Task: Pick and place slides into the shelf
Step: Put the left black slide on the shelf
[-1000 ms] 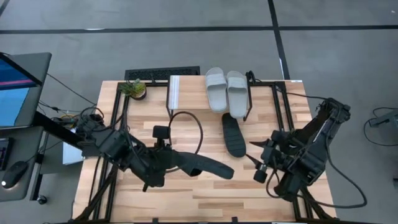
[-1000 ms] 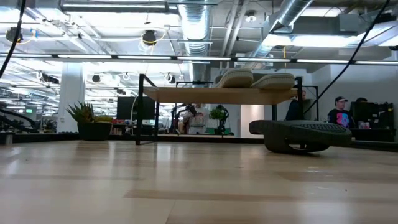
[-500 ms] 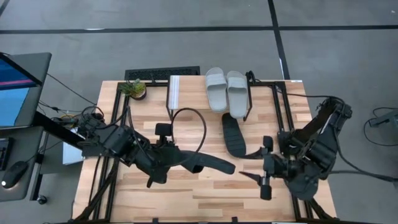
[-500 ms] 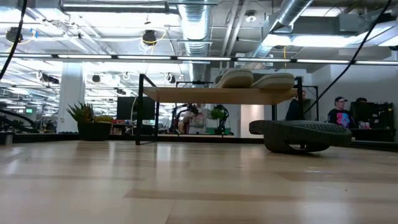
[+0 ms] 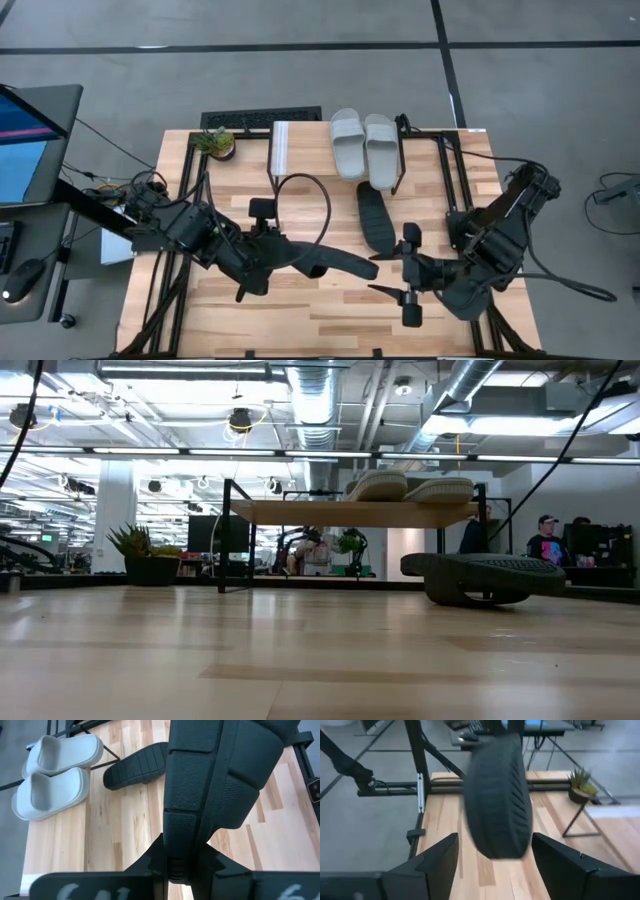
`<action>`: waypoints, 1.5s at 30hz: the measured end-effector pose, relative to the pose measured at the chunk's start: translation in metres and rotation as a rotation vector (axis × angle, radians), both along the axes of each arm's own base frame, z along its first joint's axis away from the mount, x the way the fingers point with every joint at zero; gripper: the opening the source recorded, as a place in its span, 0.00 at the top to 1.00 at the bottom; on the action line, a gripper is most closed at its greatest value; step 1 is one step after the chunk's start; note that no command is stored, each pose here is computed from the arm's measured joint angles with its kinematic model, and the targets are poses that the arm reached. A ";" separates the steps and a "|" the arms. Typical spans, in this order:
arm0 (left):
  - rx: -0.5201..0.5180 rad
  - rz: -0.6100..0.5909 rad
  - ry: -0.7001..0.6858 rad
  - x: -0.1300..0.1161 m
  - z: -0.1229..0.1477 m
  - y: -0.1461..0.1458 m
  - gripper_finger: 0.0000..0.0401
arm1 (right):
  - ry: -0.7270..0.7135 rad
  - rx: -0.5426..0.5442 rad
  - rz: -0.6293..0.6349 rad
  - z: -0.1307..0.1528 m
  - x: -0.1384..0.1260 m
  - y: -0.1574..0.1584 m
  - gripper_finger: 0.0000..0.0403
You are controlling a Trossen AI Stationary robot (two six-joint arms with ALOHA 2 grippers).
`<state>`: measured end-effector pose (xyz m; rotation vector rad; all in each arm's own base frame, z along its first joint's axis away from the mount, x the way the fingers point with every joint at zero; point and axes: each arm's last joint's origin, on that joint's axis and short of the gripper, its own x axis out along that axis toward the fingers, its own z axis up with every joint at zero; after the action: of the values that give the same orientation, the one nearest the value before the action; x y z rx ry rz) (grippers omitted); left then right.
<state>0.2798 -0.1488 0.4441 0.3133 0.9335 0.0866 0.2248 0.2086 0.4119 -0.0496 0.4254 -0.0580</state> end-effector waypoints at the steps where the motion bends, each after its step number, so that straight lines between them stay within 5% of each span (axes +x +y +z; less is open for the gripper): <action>1: -0.002 0.002 0.000 0.000 0.000 0.000 0.93 | -0.009 -0.005 0.007 0.002 0.001 0.001 0.39; 14: -0.012 0.015 -0.004 0.000 0.000 0.000 0.93 | -0.047 -0.034 -0.017 0.011 0.017 -0.007 0.42; 16: -0.015 0.019 -0.005 0.000 0.000 0.000 0.93 | -0.028 -0.060 -0.027 0.005 0.025 -0.008 0.52; 20: -0.025 0.025 0.008 -0.002 -0.001 -0.001 0.93 | 0.000 -0.128 -0.014 -0.003 0.036 -0.009 0.89; 35: -0.097 -0.026 0.024 -0.001 -0.001 -0.006 0.82 | 0.000 -0.153 -0.117 -0.001 0.032 -0.021 0.89; 45: -0.037 -0.020 -0.056 -0.012 0.007 -0.013 0.81 | -0.025 -0.139 -0.242 0.012 0.011 -0.041 0.89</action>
<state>0.2679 -0.1617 0.4511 0.2843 0.8752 0.0595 0.2360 0.1677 0.4241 -0.1344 0.4002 -0.3262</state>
